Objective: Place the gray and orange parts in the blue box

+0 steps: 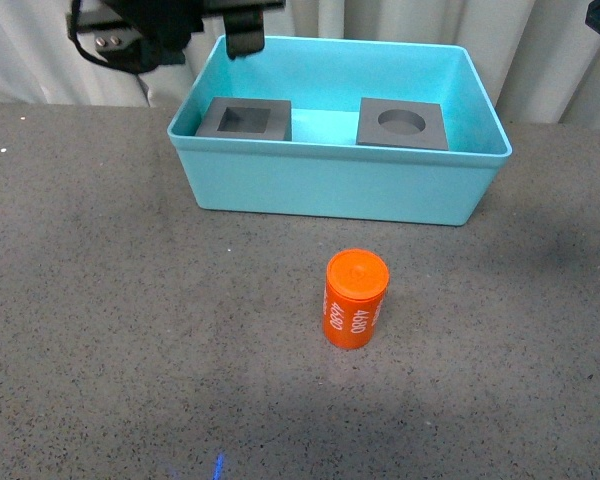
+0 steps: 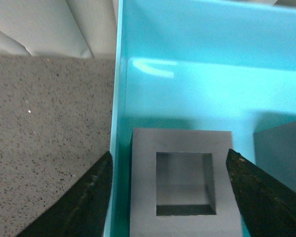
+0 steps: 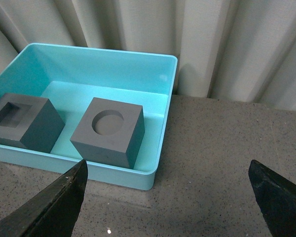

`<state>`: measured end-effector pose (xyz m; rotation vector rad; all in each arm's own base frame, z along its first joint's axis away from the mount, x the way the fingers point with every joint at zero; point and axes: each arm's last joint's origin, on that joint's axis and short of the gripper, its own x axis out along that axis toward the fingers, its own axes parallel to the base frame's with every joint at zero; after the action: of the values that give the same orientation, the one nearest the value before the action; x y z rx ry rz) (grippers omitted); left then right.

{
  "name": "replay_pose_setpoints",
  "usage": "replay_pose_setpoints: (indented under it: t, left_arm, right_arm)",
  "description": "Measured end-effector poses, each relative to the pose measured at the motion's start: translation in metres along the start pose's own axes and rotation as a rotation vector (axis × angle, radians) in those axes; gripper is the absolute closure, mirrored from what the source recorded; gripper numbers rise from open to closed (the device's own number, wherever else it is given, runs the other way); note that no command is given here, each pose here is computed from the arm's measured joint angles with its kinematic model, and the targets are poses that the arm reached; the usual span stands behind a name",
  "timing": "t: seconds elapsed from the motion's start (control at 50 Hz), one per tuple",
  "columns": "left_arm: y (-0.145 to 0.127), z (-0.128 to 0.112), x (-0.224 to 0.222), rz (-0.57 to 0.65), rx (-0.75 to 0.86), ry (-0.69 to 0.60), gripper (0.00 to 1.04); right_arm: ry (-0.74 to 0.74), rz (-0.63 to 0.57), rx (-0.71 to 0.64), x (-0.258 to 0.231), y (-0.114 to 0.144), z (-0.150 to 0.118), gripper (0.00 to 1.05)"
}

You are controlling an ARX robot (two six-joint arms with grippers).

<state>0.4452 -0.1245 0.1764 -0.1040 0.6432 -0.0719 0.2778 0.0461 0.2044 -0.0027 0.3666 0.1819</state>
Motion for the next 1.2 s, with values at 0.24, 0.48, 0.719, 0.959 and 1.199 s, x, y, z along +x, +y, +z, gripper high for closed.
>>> replay_pose_setpoints:
  t: [0.24, 0.48, 0.719, 0.959, 1.199]
  left_arm:
    - [0.026, 0.013, -0.1, -0.037, -0.054, -0.348, 0.07]
    - [0.075, -0.052, -0.181, 0.034, -0.169, -0.471, 0.07]
    - [0.11, -0.109, -0.21, 0.054, -0.029, -0.572, 0.26]
    - [0.112, -0.137, -0.229, 0.063, 0.081, -0.638, 0.69]
    - [0.113, -0.159, -0.241, 0.067, 0.093, -0.636, 1.01]
  right_arm:
    - [0.0, 0.0, 0.0, 0.0, 0.0, 0.0, 0.1]
    - [0.0, 0.0, 0.0, 0.0, 0.0, 0.0, 0.1]
    - [0.0, 0.001, 0.0, 0.0, 0.0, 0.0, 0.1]
    - [0.0, 0.0, 0.0, 0.0, 0.0, 0.0, 0.1]
    - [0.0, 0.001, 0.0, 0.0, 0.0, 0.0, 0.1]
